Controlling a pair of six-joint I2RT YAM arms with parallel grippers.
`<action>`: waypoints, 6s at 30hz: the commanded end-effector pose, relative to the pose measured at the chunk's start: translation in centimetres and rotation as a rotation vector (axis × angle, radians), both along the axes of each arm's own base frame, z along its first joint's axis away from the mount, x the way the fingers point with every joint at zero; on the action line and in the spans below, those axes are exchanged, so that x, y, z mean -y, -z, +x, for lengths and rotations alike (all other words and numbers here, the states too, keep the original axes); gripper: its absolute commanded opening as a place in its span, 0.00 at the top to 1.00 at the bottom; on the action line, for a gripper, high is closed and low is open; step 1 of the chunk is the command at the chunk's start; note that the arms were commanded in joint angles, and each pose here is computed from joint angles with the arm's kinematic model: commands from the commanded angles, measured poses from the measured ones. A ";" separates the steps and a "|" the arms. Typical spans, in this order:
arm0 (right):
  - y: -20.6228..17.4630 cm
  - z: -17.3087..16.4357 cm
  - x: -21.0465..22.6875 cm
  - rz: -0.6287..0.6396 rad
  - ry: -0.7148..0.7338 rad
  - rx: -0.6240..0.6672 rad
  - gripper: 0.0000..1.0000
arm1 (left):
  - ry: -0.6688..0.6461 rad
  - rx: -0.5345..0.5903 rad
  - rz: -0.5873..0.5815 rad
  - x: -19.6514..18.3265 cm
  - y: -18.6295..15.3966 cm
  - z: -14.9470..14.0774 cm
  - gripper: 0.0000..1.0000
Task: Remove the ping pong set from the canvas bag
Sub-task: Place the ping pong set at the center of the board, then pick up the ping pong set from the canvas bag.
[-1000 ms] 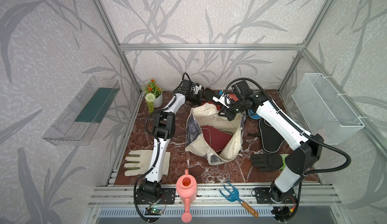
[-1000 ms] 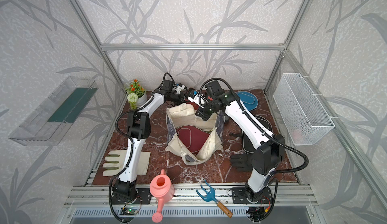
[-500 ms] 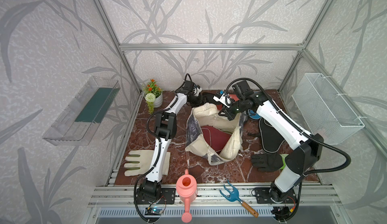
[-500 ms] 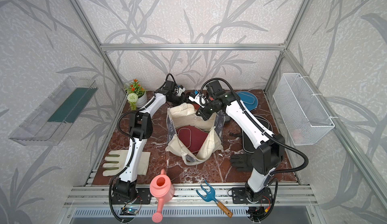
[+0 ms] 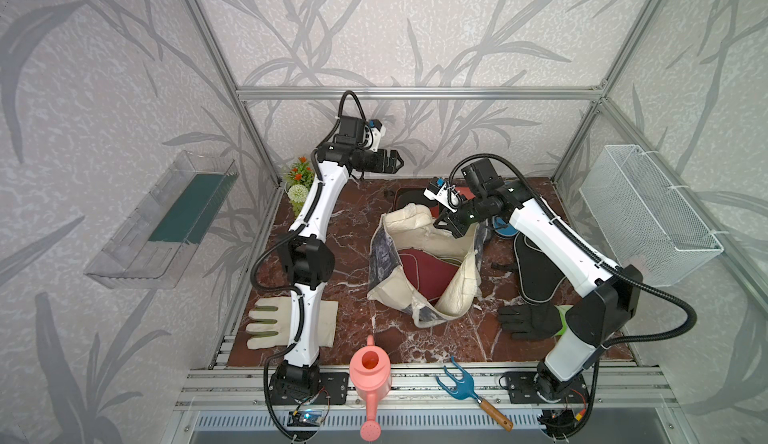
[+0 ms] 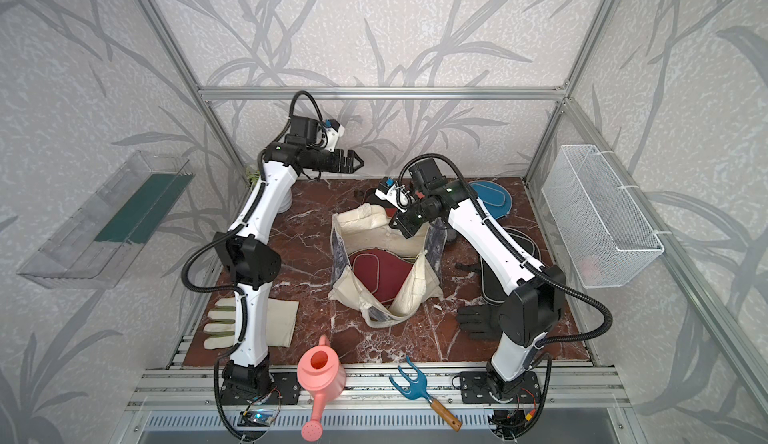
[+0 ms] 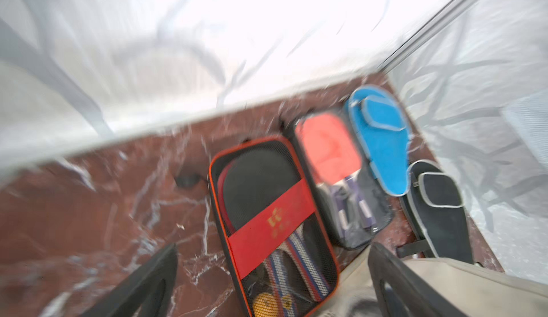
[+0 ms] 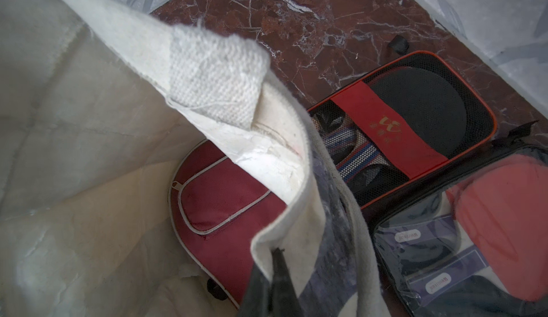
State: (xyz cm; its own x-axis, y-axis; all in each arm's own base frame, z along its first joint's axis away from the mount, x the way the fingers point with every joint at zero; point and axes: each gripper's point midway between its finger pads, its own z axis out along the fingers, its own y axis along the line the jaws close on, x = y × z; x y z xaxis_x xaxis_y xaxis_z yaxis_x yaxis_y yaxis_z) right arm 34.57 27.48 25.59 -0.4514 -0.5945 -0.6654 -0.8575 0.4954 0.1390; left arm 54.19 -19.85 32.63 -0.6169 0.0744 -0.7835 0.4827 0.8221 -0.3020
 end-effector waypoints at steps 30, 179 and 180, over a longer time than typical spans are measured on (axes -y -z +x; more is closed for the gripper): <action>-7.4 1.6 1.7 -0.037 0.122 0.178 0.86 | 0.376 -0.027 0.280 4.2 3.4 -17.5 1.00; -16.2 -3.5 5.4 0.730 0.337 -0.021 1.00 | 0.226 0.297 -0.078 1.2 -7.7 -20.0 0.01; -16.6 -3.5 5.4 0.745 0.328 -0.020 1.00 | 0.231 0.284 -0.097 1.5 -7.5 -20.1 0.01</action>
State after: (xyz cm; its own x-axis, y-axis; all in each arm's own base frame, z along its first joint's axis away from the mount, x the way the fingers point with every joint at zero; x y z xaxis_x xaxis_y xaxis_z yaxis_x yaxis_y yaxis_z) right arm 32.49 21.71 34.59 -0.6865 0.0857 -0.7221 -0.5339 0.6147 0.5806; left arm 34.47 -20.18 40.94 -0.2956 0.1556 -0.9426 0.7015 0.7051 -0.1036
